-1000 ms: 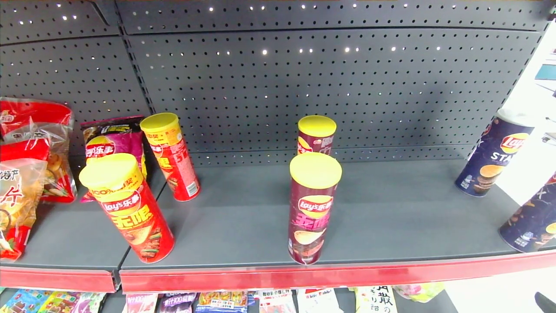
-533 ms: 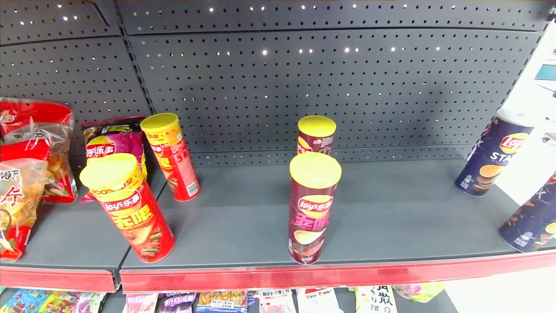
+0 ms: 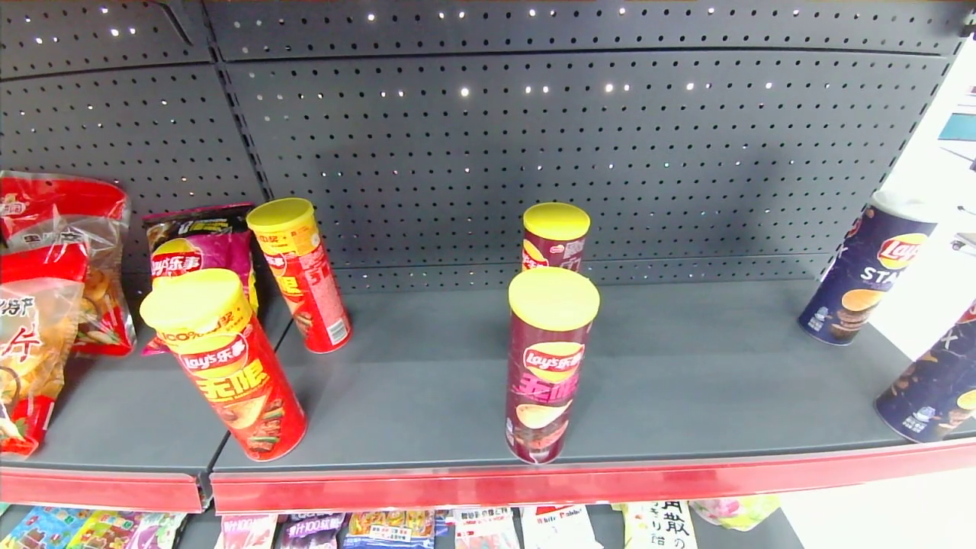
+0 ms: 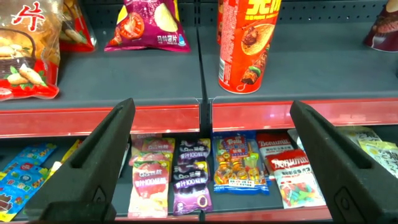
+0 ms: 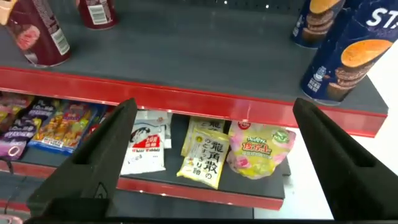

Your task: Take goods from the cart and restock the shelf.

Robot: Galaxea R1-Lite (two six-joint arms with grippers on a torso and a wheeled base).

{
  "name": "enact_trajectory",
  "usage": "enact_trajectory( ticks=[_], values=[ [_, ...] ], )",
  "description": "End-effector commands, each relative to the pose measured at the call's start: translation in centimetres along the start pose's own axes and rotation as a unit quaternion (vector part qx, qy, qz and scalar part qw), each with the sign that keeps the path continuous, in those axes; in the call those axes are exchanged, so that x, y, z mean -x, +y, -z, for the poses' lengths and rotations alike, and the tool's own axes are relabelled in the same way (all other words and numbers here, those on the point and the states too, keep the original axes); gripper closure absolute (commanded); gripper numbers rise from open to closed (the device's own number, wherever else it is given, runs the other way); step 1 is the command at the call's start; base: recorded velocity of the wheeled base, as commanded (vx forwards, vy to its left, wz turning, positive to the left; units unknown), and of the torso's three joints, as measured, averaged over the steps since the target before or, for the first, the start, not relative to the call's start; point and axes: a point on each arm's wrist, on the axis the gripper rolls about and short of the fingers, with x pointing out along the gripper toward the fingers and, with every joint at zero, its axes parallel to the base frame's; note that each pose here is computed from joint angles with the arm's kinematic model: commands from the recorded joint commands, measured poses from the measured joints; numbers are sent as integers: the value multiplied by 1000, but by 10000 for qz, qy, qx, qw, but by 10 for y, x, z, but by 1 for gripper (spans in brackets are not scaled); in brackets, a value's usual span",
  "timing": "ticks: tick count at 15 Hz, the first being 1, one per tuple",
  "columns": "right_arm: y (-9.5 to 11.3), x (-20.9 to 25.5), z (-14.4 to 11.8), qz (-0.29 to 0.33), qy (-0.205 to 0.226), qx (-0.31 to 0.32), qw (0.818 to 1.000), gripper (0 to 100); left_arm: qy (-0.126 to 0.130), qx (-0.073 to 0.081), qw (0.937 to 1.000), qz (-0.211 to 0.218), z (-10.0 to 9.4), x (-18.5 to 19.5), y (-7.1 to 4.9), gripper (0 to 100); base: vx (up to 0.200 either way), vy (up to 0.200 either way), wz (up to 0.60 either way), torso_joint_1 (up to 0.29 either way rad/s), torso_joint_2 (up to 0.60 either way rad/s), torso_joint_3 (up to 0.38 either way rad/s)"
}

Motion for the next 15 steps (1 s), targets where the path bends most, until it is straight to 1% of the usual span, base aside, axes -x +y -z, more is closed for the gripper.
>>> enact_trajectory(
  ticks=[1, 2, 4, 5, 6, 7, 8, 9, 10, 12, 15],
  values=[
    [2, 3, 22, -32, -134, 89, 9999, 0, 4, 1, 10000, 2, 0, 0, 0, 0, 0, 0, 0, 0, 0, 0],
    [2, 2, 27, -33, -118, 96, 9999, 0, 4, 1, 10000, 2, 0, 0, 0, 0, 0, 0, 0, 0, 0, 0],
    [0, 1, 27, 362, -107, -227, 9990, 0, 4, 1, 10000, 2, 0, 0, 0, 0, 0, 0, 0, 0, 0, 0],
    [-1, 1, 27, 714, -108, -345, 9968, 0, 4, 1, 10000, 2, 0, 0, 0, 0, 0, 0, 0, 0, 0, 0],
    [-4, 1, 27, 1209, -91, -365, 9919, 0, 4, 1, 10000, 2, 0, 0, 0, 0, 0, 0, 0, 0, 0, 0],
    [-4, 1, 28, 1324, -88, -336, 9906, 0, 4, 1, 10000, 2, 0, 0, 0, 0, 0, 0, 0, 0, 0, 0],
    [-4, 1, 28, 1294, -216, -298, 9909, 0, 4, 1, 10000, 2, 0, 0, 0, 0, 0, 0, 0, 0, 0, 0],
    [-3, 2, 29, 888, -468, -261, 9946, 0, 4, 1, 10000, 2, 0, 0, 0, 0, 0, 0, 0, 0, 0, 0],
    [-2, 3, 30, 513, -572, -211, 9968, 0, 4, 1, 10000, 2, 0, 0, 0, 0, 0, 0, 0, 0, 0, 0],
    [-1, 1, 36, 523, -488, -81, 9974, 0, 4, 1, 10000, 2, 0, 0, 0, 0, 0, 0, 0, 0, 0, 0],
    [-2, 1, 36, 607, -483, -370, 9963, 0, 4, 1, 10000, 2, 0, 0, 0, 0, 0, 0, 0, 0, 0, 0]
  ],
)
